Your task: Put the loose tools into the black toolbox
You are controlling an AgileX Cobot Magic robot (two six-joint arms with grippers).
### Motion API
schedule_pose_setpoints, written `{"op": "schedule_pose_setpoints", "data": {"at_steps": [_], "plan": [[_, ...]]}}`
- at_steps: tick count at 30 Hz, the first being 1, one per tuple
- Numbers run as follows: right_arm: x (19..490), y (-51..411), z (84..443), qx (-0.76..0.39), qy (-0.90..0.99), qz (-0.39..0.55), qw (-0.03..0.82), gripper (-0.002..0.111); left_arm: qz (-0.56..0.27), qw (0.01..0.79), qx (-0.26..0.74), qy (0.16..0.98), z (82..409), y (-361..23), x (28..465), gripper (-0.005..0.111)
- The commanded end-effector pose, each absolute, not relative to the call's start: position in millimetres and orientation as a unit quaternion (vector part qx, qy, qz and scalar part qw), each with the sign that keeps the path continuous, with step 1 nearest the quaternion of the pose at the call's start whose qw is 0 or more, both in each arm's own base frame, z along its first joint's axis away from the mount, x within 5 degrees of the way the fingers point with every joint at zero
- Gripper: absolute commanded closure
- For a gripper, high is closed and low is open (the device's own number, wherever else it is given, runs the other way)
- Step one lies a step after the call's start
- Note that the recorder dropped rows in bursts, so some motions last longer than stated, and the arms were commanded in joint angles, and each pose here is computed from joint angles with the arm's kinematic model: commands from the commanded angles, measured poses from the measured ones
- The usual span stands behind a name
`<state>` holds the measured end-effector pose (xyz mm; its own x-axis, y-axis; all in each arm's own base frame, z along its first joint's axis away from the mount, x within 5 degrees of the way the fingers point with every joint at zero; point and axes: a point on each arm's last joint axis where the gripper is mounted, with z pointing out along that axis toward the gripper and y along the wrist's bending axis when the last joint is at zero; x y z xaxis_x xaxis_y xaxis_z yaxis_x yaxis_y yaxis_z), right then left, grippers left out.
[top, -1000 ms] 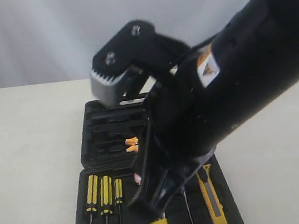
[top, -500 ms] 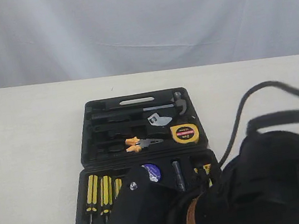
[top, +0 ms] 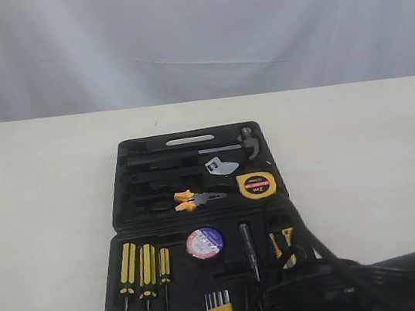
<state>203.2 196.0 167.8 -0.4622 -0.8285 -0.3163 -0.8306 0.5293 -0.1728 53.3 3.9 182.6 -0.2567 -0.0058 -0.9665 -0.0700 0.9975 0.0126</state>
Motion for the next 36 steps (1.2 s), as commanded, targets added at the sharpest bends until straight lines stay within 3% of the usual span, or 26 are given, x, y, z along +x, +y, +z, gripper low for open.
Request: {"op": "schedule_pose_setpoints", "data": {"at_steps": [1, 17, 24, 36], "plan": [[204, 195, 168, -0.501, 0.846, -0.011, 0.184, 0.055, 0.023, 0.611, -0.024, 0.791, 182, 4, 53, 0.107], [219, 198, 139, -0.52, 0.829, -0.065, 0.195, 0.058, 0.023, 0.611, -0.024, 0.791, 182, 4, 53, 0.107], [220, 198, 139, -0.518, 0.83, -0.067, 0.197, 0.065, 0.023, 0.611, -0.024, 0.791, 182, 4, 53, 0.107], [221, 199, 139, -0.527, 0.822, -0.07, 0.203, 0.066, 0.023, 0.611, -0.024, 0.791, 182, 4, 53, 0.107]]}}
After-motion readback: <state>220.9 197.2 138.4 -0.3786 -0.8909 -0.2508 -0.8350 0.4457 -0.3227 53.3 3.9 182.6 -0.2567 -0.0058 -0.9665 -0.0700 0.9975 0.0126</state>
